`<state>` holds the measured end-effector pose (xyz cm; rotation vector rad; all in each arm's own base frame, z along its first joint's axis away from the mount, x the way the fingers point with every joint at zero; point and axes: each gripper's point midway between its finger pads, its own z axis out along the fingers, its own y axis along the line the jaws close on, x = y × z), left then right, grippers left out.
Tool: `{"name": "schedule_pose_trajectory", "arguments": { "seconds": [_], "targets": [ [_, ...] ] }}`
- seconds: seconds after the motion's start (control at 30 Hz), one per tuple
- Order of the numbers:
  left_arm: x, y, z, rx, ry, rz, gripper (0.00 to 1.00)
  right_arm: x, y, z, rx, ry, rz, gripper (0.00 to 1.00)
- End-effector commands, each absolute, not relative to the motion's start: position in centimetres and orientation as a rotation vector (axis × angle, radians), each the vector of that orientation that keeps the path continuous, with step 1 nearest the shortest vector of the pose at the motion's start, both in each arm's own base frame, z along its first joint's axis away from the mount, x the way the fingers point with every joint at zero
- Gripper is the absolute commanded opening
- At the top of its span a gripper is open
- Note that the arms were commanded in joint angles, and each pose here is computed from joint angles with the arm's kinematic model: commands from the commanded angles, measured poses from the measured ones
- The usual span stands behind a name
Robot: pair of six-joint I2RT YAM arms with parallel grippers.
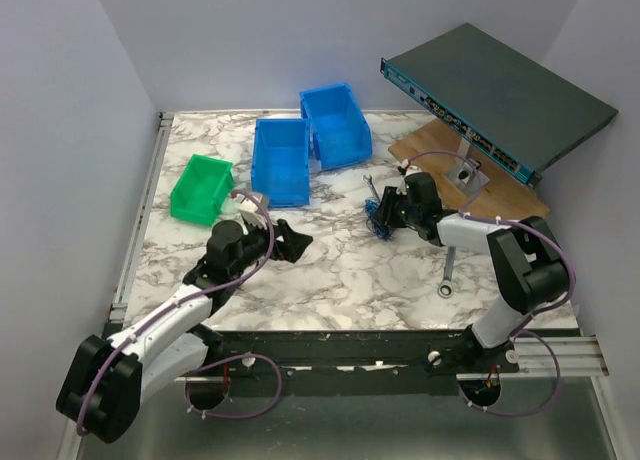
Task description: Untangle the cables
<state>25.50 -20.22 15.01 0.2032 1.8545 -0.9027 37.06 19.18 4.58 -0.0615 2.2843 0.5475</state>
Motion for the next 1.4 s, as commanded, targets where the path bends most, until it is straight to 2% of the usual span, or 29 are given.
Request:
{"name": "schedule_pose_trajectory", "arguments": {
  "seconds": [0.0, 0.13, 0.23, 0.37, 0.4, 0.43, 0.47, 0.5, 0.53, 0.6, 0.73, 0.8, 0.87, 0.93, 1.2, 1.37],
  "targets": [
    [25.9, -22.1, 16.7, 0.292, 1.814, -0.949, 0.96, 36.7, 20.4, 4.3, -0.133, 2.299, 0.593, 0.35],
    [26.6, -23.3, 17.0, 0.309, 1.823, -0.977, 0.94, 35.5, 22.8, 6.6, -0.222, 2.225, 0.744, 0.13],
    [26.9, -24.4, 17.1, 0.327, 1.803, -1.023, 0.94, 33.4, 25.0, 9.1, -0.312, 2.129, 0.956, 0.02],
    [26.9, -25.6, 16.8, 0.389, 1.76, -1.085, 0.94, 30.7, 26.8, 11.2, -0.383, 1.988, 1.18, 0.01],
    [26.8, -25.8, 16.6, 0.4, 1.756, -1.093, 0.94, 30.1, 26.9, 10.9, -0.386, 1.987, 1.21, 0.01],
    [26.7, -25.9, 16.2, 0.407, 1.76, -1.1, 0.94, 29.8, 27.0, 10.6, -0.389, 1.99, 1.223, 0.09],
    [26.7, -26.0, 16.1, 0.41, 1.756, -1.109, 0.94, 29.6, 27.0, 10.0, -0.394, 2.008, 1.226, 0.32],
    [26.6, -26.2, 15.8, 0.408, 1.764, -1.118, 0.94, 29.5, 27.0, 9.4, -0.4, 2.029, 1.221, 0.5],
    [26.7, -26.3, 15.8, 0.409, 1.769, -1.123, 0.94, 29.4, 26.8, 8.8, -0.394, 2.051, 1.205, 0.61],
    [26.9, -26.3, 15.6, 0.412, 1.784, -1.111, 0.94, 29.6, 26.1, 8.3, -0.351, 2.071, 1.151, 0.68],
    [27.5, -26.4, 14.4, 0.418, 1.862, -1.033, 0.92, 29.6, 24.6, 8.5, -0.303, 2.077, 1.044, 0.68],
    [27.7, -26.9, 13.9, 0.443, 1.902, -0.996, 0.79, 29.2, 24.1, 8.6, -0.291, 2.077, 1.026, 0.67],
    [27.7, -27.3, 13.0, 0.456, 1.955, -0.979, 0.74, 28.5, 23.8, 8.4, -0.29, 2.087, 1.024, 0.64],
    [27.4, -27.8, 12.3, 0.466, 1.996, -0.983, 0.73, 27.7, 23.5, 7.9, -0.303, 2.105, 1.027, 0.56],
    [26.9, -29.6, 8.9, 0.51, 2.186, -0.995, 0.74, 25.7, 25.3, 4.8, -0.42, 2.23, 0.99, 0.58],
    [26.4, -30.9, 7.4, 0.582, 2.274, -1.034, 0.73, 25.7, 25.4, 3.8, -0.429, 2.26, 0.96, 0.47]
  ]
}}
